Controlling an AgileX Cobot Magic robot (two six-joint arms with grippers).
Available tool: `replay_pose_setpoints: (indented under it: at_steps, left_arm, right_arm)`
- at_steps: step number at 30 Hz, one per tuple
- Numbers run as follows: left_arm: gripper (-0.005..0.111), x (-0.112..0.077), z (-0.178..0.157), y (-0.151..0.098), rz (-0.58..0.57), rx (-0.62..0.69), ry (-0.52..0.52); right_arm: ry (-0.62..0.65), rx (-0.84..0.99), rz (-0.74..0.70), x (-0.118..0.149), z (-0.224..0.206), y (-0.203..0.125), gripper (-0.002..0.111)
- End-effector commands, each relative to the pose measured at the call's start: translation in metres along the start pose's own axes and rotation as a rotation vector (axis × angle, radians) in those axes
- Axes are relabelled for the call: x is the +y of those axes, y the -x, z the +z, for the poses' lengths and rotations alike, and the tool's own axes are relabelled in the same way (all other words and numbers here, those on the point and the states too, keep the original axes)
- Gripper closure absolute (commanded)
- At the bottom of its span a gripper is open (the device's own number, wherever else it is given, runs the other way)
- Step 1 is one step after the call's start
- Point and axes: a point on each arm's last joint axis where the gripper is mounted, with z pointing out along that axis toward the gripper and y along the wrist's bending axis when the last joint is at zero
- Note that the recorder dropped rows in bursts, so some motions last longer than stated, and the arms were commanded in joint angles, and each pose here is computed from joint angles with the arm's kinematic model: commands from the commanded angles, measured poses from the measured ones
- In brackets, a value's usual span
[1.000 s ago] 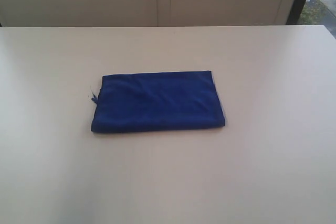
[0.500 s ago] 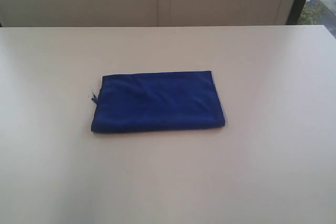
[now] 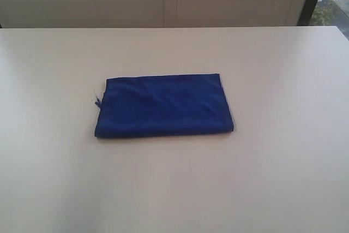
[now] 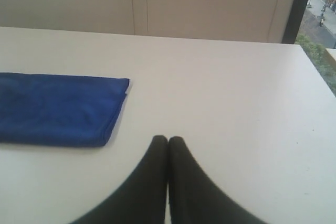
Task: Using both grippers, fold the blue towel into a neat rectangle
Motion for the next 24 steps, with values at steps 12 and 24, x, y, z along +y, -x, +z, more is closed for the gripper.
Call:
replay_pose_setpoints:
  at_steps: [12, 24]
  left_arm:
    - [0.107, -0.001, 0.000, -0.003, -0.005, 0.010, -0.006]
    - [0.107, -0.001, 0.000, -0.003, -0.005, 0.010, -0.006]
  right_arm:
    - [-0.027, 0.048, 0.018, -0.005, 0.024, -0.048, 0.108]
    - [-0.063, 0.030, -0.063, -0.008, 0.026, -0.051, 0.108]
